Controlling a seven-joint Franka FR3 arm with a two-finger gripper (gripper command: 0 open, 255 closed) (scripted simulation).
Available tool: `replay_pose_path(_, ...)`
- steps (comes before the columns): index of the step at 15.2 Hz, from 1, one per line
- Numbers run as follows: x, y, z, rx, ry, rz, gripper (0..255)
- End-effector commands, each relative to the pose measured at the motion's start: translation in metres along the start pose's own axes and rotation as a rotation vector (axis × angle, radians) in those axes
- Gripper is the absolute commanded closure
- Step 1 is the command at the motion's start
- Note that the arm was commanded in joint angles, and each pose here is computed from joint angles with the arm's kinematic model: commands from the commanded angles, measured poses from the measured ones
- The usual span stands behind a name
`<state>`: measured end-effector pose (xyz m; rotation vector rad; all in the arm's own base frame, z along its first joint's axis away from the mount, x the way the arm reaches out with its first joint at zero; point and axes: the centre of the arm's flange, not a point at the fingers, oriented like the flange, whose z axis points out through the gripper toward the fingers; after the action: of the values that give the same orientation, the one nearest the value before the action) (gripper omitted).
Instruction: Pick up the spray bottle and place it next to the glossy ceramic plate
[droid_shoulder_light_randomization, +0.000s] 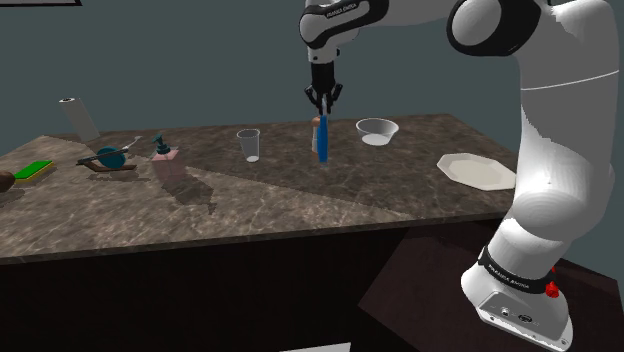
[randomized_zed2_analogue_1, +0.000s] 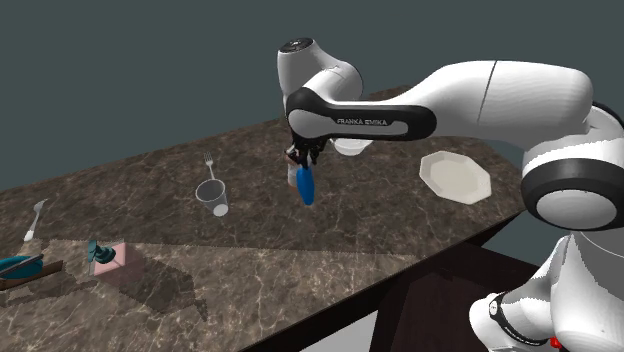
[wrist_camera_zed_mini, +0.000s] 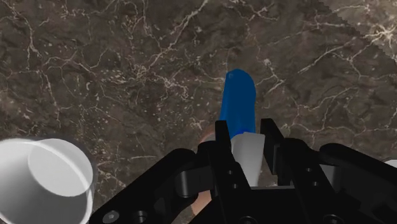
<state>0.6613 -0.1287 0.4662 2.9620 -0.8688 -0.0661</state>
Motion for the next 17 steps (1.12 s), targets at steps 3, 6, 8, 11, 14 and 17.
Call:
replay_pose_path(3,-0.001,0.002,-0.021,0.0,0.0,0.0,255)
replay_pose_path(6,-0.002,0.003,-0.036,0.0,0.0,0.0,255)
replay_pose_path(8,-0.005,0.015,-0.046,0.0,0.0,0.0,255)
replay_pose_path(11,-0.014,0.05,-0.062,0.0,0.0,0.0,255)
replay_pose_path(14,-0.024,0.085,-0.079,0.0,0.0,0.0,255)
replay_pose_path(17,-0.033,0.119,-0.095,0.0,0.0,0.0,255)
